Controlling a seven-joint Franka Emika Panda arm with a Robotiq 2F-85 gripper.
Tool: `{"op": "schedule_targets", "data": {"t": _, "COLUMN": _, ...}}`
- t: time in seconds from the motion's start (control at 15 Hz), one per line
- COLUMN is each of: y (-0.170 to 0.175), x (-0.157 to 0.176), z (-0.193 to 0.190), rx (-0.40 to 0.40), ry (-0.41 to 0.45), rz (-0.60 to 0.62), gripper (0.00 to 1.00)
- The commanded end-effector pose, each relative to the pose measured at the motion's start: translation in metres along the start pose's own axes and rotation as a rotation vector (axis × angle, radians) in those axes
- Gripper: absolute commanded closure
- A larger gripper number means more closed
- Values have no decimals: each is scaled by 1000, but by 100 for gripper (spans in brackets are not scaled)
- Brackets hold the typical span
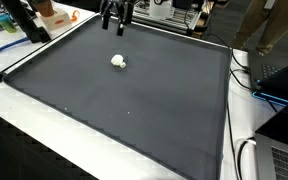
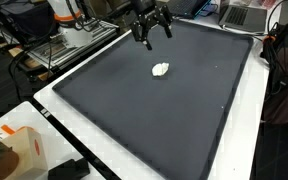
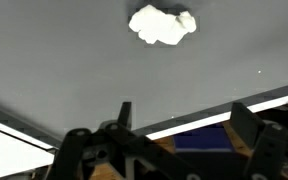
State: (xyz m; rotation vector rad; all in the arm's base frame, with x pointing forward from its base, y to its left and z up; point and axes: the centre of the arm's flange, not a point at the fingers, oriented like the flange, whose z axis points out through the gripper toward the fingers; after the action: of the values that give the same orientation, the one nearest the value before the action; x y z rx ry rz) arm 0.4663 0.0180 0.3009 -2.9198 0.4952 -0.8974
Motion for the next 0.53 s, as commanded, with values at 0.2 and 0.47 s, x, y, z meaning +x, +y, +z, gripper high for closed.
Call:
{"op": "schedule_targets", "data": {"t": 0.2, "y": -2, "x": 15, "z": 67, "rx": -17, "ry": -92, "rz": 27, "gripper": 0}}
{"op": "schedule_targets", "data": {"t": 0.47, "y": -9, "x": -1, "z": 83, "rx": -46, "ry": -77, "rz": 25, "gripper": 0}}
